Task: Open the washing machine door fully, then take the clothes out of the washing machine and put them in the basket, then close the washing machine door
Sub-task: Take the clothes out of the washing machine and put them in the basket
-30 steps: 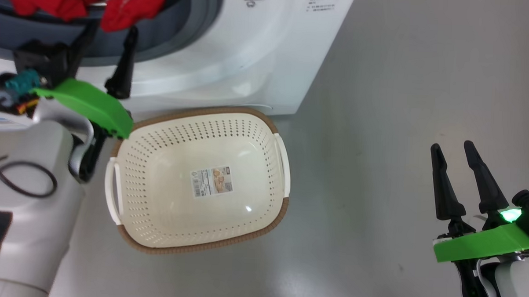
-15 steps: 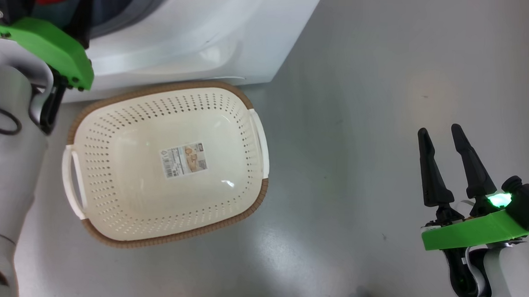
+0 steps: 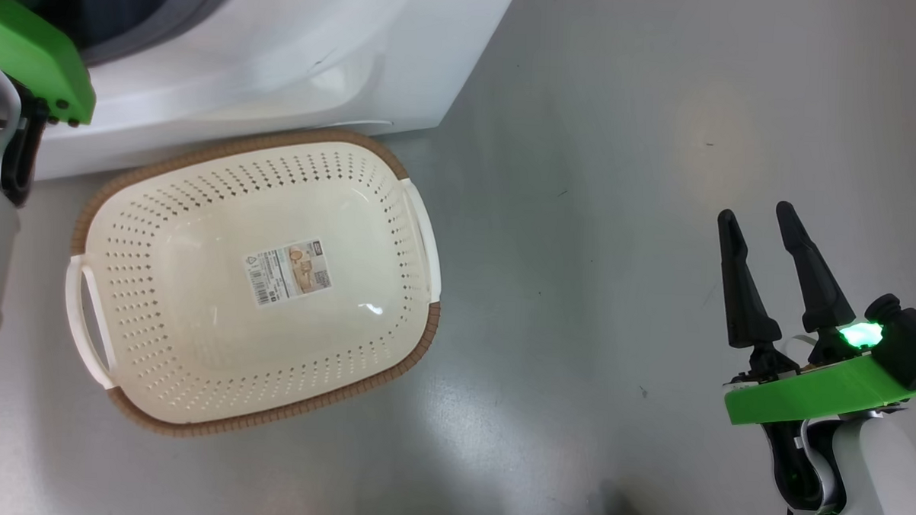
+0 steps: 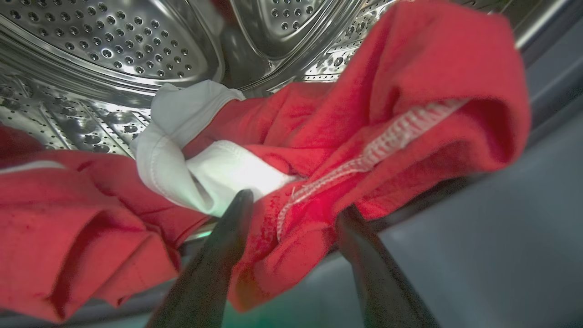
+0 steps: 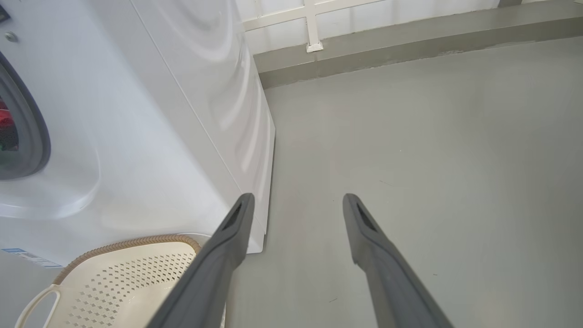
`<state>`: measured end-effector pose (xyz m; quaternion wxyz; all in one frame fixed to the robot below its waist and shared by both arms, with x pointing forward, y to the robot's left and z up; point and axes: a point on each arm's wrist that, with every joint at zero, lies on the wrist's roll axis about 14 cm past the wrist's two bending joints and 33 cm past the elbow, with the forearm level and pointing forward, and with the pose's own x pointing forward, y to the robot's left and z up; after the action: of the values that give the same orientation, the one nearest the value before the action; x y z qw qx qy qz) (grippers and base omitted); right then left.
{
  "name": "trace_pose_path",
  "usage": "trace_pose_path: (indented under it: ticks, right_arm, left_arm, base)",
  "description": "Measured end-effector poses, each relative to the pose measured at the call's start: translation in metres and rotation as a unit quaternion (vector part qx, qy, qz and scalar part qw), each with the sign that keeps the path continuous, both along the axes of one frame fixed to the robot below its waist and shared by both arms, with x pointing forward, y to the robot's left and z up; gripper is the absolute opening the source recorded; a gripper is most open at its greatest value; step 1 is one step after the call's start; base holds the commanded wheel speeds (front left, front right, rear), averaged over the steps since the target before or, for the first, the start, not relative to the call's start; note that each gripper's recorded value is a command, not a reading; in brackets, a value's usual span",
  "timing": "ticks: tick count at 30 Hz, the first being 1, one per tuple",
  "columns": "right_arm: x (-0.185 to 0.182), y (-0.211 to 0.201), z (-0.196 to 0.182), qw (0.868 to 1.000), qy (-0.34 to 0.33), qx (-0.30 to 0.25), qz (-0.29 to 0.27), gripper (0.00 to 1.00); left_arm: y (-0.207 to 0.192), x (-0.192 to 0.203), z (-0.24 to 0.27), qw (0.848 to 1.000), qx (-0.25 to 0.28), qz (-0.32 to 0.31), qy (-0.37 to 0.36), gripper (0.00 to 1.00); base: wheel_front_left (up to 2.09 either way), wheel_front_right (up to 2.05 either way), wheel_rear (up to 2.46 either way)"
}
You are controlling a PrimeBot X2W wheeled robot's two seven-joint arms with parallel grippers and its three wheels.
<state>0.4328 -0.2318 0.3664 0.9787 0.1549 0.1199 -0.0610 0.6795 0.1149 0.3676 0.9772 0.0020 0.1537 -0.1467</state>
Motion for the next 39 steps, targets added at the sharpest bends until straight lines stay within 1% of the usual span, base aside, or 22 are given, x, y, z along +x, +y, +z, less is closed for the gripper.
trace_pose_path:
  ticks: [1, 2, 3, 7, 9, 14, 18, 22, 26, 29, 35, 39]
  right_arm:
    - [0.0, 0.0, 0.0, 1.0, 0.0, 0.0, 0.0, 1.0]
    - [0.0, 0.0, 0.001, 1.0, -0.001, 0.0, 0.0, 1.0]
    - [0.0, 0.0, 0.001, 1.0, -0.001, 0.0, 0.0, 1.0]
    - [0.001, 0.001, 0.003, 1.0, -0.004, 0.001, 0.001, 1.0]
    - [0.002, 0.002, 0.005, 1.0, -0.008, 0.002, 0.003, 1.0]
    - [0.004, 0.006, 0.011, 1.0, -0.017, 0.005, 0.007, 1.0]
    - [0.006, 0.008, 0.016, 1.0, -0.023, 0.006, 0.01, 1.0]
    - [0.008, 0.01, 0.024, 0.999, -0.035, 0.007, 0.015, 1.0]
    - [0.008, 0.011, 0.032, 0.999, -0.045, 0.006, 0.02, 1.0]
    - [0.008, 0.013, 0.038, 0.998, -0.052, 0.006, 0.023, 1.0]
    - [0.001, 0.017, 0.042, 0.998, -0.053, 0.009, 0.03, 1.0]
    - [0.004, 0.02, 0.048, 0.997, -0.062, 0.011, 0.034, 1.0]
  left_arm:
    - [0.0, 0.0, -0.001, 1.0, 0.001, 0.001, 0.001, 0.48]
    - [0.0, 0.0, -0.001, 1.0, 0.001, 0.001, 0.002, 0.36]
    - [0.0, 0.0, -0.001, 1.0, 0.001, 0.001, 0.002, 0.01]
    - [0.002, 0.0, 0.002, 1.0, 0.001, 0.004, 0.0, 0.0]
    - [0.003, 0.001, 0.012, 1.0, -0.004, 0.005, -0.01, 0.0]
    - [0.006, 0.002, 0.036, 0.998, -0.036, 0.02, -0.038, 0.0]
    - [0.008, -0.005, 0.044, 0.997, -0.053, 0.026, -0.049, 0.0]
    - [0.007, -0.018, 0.056, 0.994, -0.078, 0.034, -0.065, 0.0]
    - [0.015, -0.03, 0.074, 0.991, -0.087, 0.042, -0.095, 0.0]
    - [0.017, -0.043, 0.085, 0.987, -0.104, 0.053, -0.113, 0.0]
    - [0.027, -0.073, 0.099, 0.98, -0.122, 0.082, -0.138, 0.0]
    - [0.033, -0.087, 0.117, 0.974, -0.126, 0.095, -0.165, 0.0]
  base:
    - [0.0, 0.0, 0.0]
    - [0.0, 0.0, 0.0]
    - [0.0, 0.0, 0.0]
    - [0.0, 0.0, 0.0]
    - [0.0, 0.0, 0.0]
    - [0.0, 0.0, 0.0]
    - [0.0, 0.0, 0.0]
    - [0.0, 0.0, 0.0]
    - [0.0, 0.0, 0.0]
    - [0.0, 0.0, 0.0]
    - [0.0, 0.0, 0.0]
    - [0.0, 0.0, 0.0]
